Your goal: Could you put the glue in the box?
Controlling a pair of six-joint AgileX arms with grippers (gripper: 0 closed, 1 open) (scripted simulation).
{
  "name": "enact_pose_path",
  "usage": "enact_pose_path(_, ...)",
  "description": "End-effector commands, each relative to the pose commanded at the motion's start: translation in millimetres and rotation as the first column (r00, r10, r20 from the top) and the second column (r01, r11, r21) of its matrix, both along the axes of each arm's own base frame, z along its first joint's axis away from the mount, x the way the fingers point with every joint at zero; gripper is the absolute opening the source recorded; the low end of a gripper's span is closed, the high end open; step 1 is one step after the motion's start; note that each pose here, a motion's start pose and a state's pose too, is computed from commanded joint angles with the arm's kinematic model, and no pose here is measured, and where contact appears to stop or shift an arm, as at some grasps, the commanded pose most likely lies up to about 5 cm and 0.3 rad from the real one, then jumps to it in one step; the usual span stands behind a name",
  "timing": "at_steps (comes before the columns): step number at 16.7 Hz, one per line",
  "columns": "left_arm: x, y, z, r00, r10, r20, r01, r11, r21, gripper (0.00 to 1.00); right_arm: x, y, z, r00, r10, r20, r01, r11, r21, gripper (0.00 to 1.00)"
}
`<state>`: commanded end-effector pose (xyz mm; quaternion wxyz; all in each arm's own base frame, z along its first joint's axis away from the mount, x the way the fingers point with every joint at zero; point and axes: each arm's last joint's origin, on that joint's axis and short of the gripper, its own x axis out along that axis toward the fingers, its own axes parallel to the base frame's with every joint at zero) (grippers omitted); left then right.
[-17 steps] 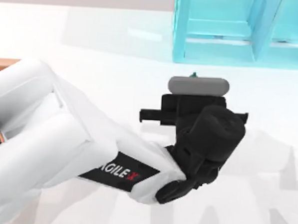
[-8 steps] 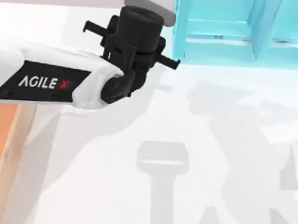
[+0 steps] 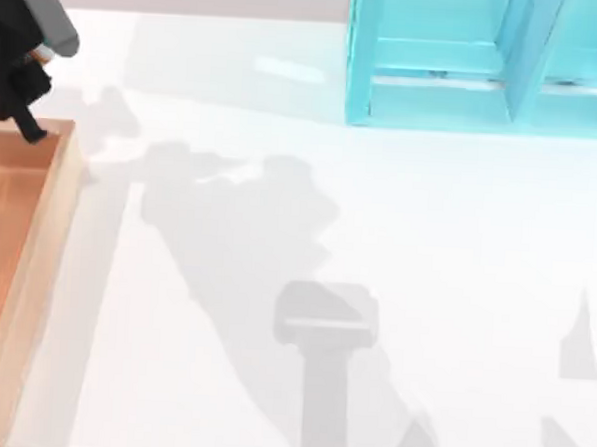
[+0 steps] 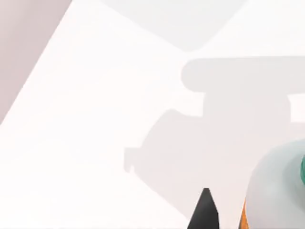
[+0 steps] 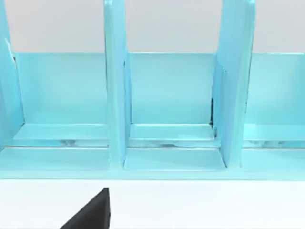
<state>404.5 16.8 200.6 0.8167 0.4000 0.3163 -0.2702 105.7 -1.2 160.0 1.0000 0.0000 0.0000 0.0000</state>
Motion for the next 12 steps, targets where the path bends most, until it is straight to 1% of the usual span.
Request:
enact_pose_path(1, -10, 31, -4, 0.996, -0.066, -0.053, 0.065, 0.998, -0.016, 0.00, 0, 0, 0, 1.000, 0.000, 0.000, 0.000, 1.000, 0.000, 1.00)
enact_pose_path(2, -23, 59, -9, 0.987, -0.128, -0.097, 0.124, 0.991, -0.054, 0.00, 0, 0, 0, 1.000, 0.000, 0.000, 0.000, 1.000, 0.000, 1.00)
enact_pose_path(3, -38, 86, -16, 0.974, -0.185, -0.128, 0.171, 0.979, -0.112, 0.00, 0, 0, 0, 1.000, 0.000, 0.000, 0.000, 1.000, 0.000, 1.00)
enact_pose_path(4, -55, 109, -24, 0.962, -0.233, -0.143, 0.205, 0.961, -0.184, 0.00, 0, 0, 0, 1.000, 0.000, 0.000, 0.000, 1.000, 0.000, 1.00)
enact_pose_path(6, -92, 146, -40, 0.949, -0.291, -0.119, 0.234, 0.908, -0.348, 0.00, 0, 0, 0, 1.000, 0.000, 0.000, 0.000, 1.000, 0.000, 1.00)
enact_pose_path(7, -111, 161, -47, 0.951, -0.296, -0.087, 0.233, 0.874, -0.427, 0.00, 0, 0, 0, 1.000, 0.000, 0.000, 0.000, 1.000, 0.000, 1.00)
enact_pose_path(9, -146, 183, -59, 0.966, -0.259, -0.004, 0.212, 0.800, -0.562, 0.00, 0, 0, 0, 1.000, 0.000, 0.000, 0.000, 1.000, 0.000, 1.00)
enact_pose_path(10, -161, 190, -63, 0.974, -0.222, 0.037, 0.198, 0.765, -0.613, 0.00, 0, 0, 0, 1.000, 0.000, 0.000, 0.000, 1.000, 0.000, 1.00)
enact_pose_path(12, -185, 201, -68, 0.985, -0.136, 0.101, 0.168, 0.705, -0.689, 0.00, 0, 0, 0, 1.000, 0.000, 0.000, 0.000, 1.000, 0.000, 1.00)
